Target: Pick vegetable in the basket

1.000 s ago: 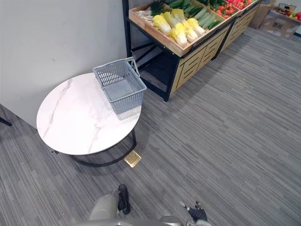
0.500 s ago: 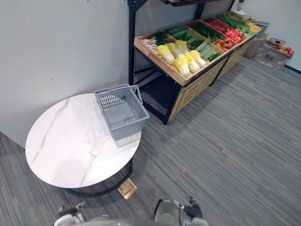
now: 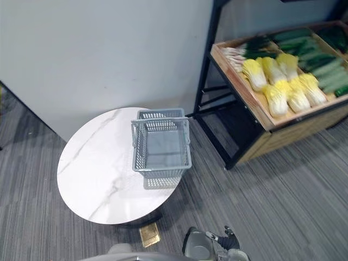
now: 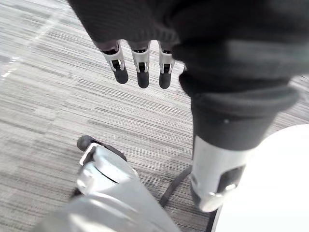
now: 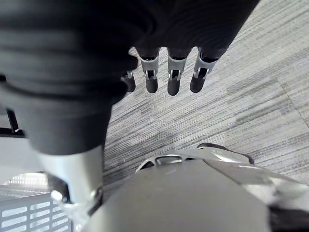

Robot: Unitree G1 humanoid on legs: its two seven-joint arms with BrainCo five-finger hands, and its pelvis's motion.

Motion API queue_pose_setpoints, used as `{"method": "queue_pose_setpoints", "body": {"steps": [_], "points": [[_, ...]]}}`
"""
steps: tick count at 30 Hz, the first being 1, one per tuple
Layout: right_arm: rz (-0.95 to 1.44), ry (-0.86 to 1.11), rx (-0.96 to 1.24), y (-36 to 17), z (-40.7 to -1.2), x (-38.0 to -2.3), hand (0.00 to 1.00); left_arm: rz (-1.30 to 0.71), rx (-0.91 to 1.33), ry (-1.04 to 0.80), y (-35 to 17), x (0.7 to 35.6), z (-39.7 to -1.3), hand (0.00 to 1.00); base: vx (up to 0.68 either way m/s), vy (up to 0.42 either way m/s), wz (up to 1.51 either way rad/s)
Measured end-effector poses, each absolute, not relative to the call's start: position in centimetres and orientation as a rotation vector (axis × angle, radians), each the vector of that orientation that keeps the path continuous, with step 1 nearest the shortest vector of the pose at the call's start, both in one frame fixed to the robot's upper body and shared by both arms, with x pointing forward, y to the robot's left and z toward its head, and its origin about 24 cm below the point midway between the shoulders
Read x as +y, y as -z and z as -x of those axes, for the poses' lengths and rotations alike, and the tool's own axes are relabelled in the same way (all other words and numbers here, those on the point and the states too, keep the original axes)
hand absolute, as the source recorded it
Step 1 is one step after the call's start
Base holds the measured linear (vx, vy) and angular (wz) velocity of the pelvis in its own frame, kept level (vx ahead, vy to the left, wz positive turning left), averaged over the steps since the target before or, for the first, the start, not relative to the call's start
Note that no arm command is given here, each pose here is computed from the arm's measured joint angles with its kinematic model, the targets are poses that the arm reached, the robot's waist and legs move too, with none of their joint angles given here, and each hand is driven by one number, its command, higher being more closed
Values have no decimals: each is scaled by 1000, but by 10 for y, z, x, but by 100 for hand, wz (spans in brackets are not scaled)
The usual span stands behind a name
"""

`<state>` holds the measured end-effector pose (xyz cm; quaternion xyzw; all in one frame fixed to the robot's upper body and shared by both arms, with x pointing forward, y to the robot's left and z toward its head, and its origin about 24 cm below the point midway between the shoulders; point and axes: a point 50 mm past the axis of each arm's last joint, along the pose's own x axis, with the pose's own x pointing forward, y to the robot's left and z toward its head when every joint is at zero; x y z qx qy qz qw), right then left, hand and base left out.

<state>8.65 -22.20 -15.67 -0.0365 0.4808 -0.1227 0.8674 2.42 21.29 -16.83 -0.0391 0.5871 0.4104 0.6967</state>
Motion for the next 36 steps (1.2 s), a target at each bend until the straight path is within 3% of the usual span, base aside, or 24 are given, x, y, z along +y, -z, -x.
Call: {"method": "queue_pose_setpoints", "body": {"steps": [7, 12, 16, 21, 24, 28, 36], "points": [[90, 333, 893, 148, -107, -225, 0, 3, 1259, -830, 166, 218, -35, 0, 114, 10, 89], [203, 383, 601, 111, -171, -227, 0, -69, 1236, -673, 164, 224, -44, 0, -67, 69, 3], [368, 460, 262, 45, -240, -243, 0, -111, 1165, -558, 158, 233, -67, 0, -186, 46, -22], [634, 562, -92, -46, -294, -259, 0, -157, 1095, -564, 145, 260, -91, 0, -251, 5, -5], [730, 581, -332, -116, -321, -260, 0, -154, 1103, -558, 145, 260, -95, 0, -115, 11, -4], [796, 511, -510, -167, -336, -244, 0, -151, 1093, -552, 144, 259, -98, 0, -4, 6, 7], [1001, 203, -624, -218, -363, -197, 0, -151, 1069, -551, 141, 259, -103, 0, 85, 7, 13]]}}
